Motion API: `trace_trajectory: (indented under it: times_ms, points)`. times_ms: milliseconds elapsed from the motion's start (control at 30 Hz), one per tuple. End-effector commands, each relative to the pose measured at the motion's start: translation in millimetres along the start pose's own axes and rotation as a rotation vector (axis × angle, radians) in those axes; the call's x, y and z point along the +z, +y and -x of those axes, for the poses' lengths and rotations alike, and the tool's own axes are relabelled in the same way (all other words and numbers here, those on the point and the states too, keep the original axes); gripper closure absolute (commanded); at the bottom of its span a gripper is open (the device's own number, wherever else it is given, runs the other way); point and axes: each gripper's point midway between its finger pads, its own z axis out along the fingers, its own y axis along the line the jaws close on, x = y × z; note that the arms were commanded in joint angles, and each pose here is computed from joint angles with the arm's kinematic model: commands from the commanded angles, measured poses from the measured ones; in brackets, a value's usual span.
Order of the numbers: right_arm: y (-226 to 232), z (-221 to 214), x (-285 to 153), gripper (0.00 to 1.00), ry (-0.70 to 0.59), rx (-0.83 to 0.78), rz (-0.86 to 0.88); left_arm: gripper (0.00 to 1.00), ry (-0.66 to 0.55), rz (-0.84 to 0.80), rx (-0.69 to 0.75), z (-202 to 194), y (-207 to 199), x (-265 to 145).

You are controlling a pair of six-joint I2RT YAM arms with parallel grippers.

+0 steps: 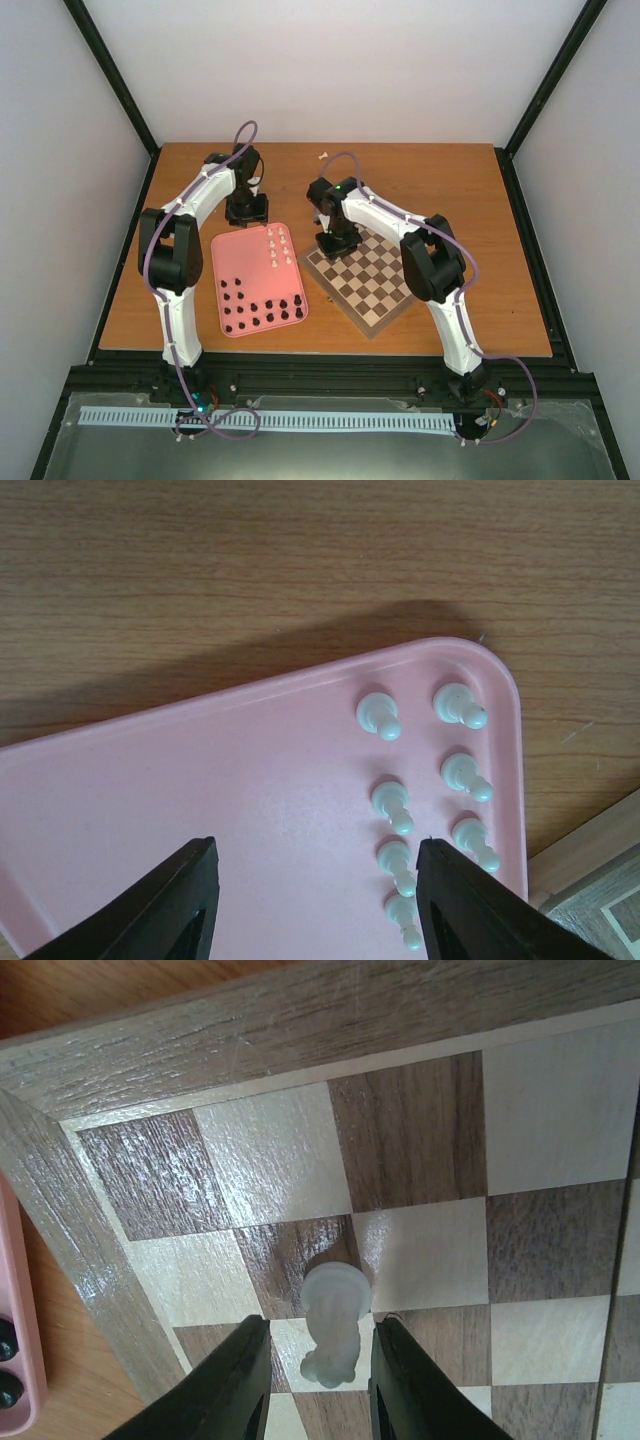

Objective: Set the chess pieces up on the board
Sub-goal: Pick up the chess piece from the chessboard, then place the chess piece on the chessboard.

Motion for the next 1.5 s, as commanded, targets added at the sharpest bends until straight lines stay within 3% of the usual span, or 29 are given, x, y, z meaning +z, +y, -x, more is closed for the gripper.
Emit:
trace_trajectory:
  times_ms: [0,400,800,967,1200,1467]
  points:
    - [-3,5,4,0.71,-0.002,-0.002,-0.006,0.43,-0.018,-0.017,-0.003,8,-4,-1]
    - [-7,6,2,0.87,-0.012,0.013,-0.025,0.44,-0.014,-0.029,-0.001,8,-6,0]
    - [-20,9,-48,0.90,-0.119,0.088,-0.017,0.45,-0.015,-0.040,0.001,7,-8,-1]
    - [-52,-6,-77,0.90,-0.161,0.175,-0.020,0.45,-0.015,-0.049,-0.001,7,-9,-2]
    - [-135,-60,-93,0.90,-0.165,0.376,-0.063,0.46,-0.013,-0.056,0.002,7,-11,-2]
    - [-185,-106,-74,0.89,-0.120,0.509,-0.067,0.46,-0.020,-0.062,0.002,8,-12,-6]
